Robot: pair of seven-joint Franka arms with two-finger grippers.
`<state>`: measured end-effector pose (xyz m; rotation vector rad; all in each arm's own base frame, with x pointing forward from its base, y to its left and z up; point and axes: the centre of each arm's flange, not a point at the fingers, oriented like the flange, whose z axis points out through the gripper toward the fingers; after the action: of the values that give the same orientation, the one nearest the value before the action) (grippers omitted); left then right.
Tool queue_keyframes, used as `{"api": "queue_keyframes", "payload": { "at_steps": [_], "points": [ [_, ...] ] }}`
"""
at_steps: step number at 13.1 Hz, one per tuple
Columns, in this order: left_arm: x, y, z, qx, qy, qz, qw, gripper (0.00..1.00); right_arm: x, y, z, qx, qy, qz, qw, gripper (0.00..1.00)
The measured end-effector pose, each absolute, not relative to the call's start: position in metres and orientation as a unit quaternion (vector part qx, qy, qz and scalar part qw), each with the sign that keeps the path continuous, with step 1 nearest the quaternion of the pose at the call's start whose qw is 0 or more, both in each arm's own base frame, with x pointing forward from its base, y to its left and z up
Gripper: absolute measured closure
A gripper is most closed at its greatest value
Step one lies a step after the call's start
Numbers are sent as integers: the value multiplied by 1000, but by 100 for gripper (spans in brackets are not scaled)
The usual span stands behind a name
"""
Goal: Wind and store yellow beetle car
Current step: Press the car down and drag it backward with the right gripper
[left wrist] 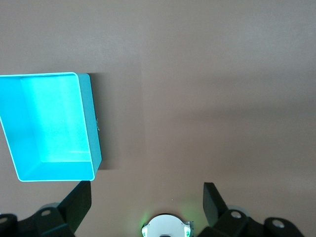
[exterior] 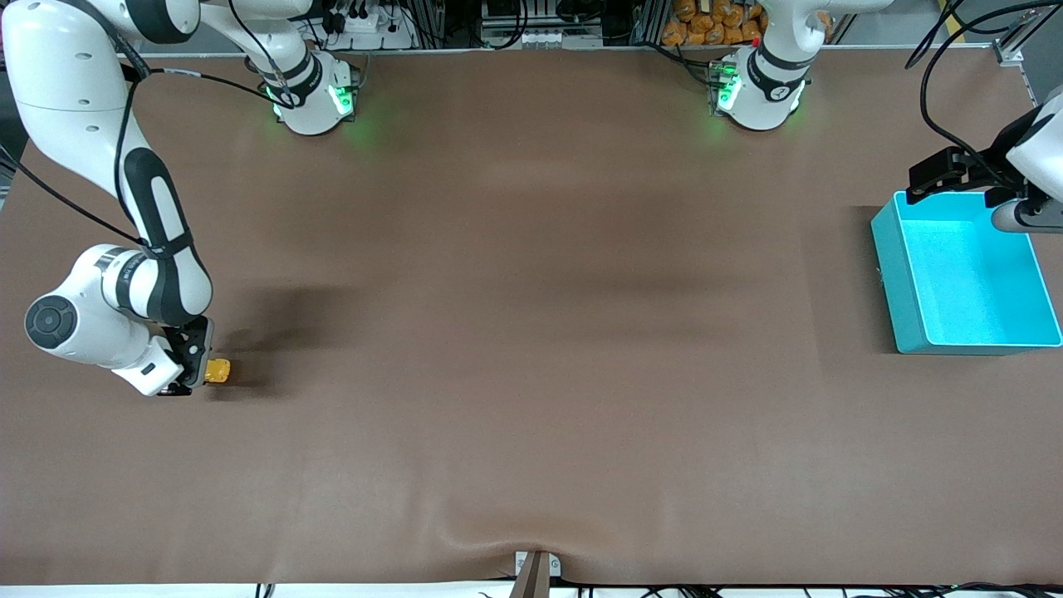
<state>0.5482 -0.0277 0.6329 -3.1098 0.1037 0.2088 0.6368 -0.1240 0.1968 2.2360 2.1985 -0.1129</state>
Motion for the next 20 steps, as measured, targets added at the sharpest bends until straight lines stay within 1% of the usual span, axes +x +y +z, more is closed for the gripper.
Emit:
{"api": "queue_keyframes", "payload": {
  "at_steps": [2, 3, 4, 5, 6, 7, 15, 20],
  "points": [
    [549, -28, 632, -997, 29, 68, 12, 0, 637, -124, 195, 713, 701, -36, 2, 33],
    [549, -28, 631, -997, 27, 68, 12, 0, 637, -124, 195, 713, 701, -36, 2, 34],
    [549, -28, 631, -997, 27, 69, 12, 0, 637, -124, 195, 713, 701, -36, 2, 42],
    [550, -28, 630, -997, 27, 69, 12, 0, 637, -124, 195, 713, 701, -36, 2, 54],
    [550, -28, 630, -997, 27, 69, 12, 0, 637, -124, 195, 712, 701, -36, 2, 54],
    [550, -28, 630, -997, 27, 69, 12, 0, 637, -124, 196, 709, 704, -37, 2, 57],
    [550, -28, 630, -997, 27, 69, 12, 0, 626, -131, 195, 696, 716, -51, -37, 57],
    [550, -28, 629, -997, 27, 70, 12, 0, 590, -126, 194, 696, 713, -59, -66, 57]
  ]
}}
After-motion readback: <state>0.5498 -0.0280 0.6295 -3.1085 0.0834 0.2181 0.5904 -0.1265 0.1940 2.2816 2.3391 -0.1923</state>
